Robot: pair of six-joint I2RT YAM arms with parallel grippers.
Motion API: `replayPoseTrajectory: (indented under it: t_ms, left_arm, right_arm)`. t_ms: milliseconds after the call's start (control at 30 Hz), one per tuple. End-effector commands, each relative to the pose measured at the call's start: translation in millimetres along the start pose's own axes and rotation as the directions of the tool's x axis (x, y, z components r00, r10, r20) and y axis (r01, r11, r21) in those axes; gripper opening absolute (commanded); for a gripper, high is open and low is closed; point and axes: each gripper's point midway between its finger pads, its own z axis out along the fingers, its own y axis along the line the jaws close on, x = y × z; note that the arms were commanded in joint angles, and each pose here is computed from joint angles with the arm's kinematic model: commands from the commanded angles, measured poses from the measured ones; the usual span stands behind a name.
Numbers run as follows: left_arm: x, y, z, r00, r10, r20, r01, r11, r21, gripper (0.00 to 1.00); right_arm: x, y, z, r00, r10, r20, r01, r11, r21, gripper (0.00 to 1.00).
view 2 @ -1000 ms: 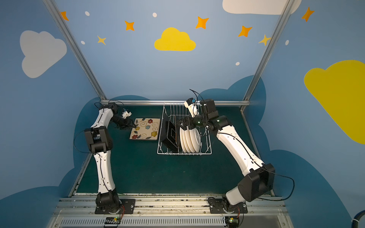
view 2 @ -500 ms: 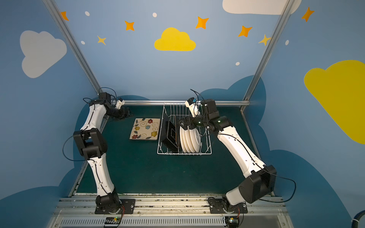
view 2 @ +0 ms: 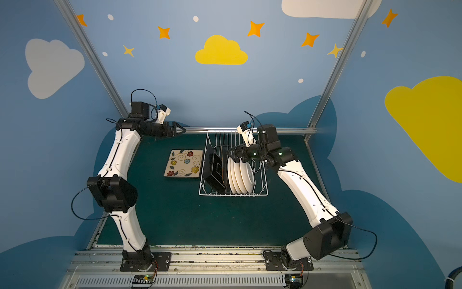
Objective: Unload the plates from the dish rack
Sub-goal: Place a plate at the top-left of the table, then pick up a plate from the dish rack.
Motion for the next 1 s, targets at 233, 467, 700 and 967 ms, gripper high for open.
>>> replayPoseTrajectory:
  t_ms: [233,467,700,967]
  left_arm:
    - [45.8,-83.1,-8.5,0.995,0.025,-0.093,-0.024,1.0,0.013,1.0]
    - [92.3,-99.2,7.6,0.983,-0.055,-0.178,0.055,0.998,-0.005,0.99]
    - [134.7,-100.0,30.2,0.963,-0.12,-0.239,0.104,0.992,-0.077,0.97]
    - [148.1,-100.7,51.7,0.945,-0.153,-0.291,0.132,0.987,-0.091,0.87]
  right_arm:
    - [6.9,-13.3,-33.6,0.996,0.082,-0.02,-0.081,0.994,0.078,0.88]
    - [24.6,-14.8,-36.3,0.989,0.142,-0.052,-0.138,0.987,0.08,0.88]
    - [37.1,-17.5,-33.3,0.977,0.202,-0.068,-0.195,0.976,0.092,0.88]
    - [40.0,-19.6,-33.8,0.974,0.218,-0.057,-0.211,0.972,0.106,0.88]
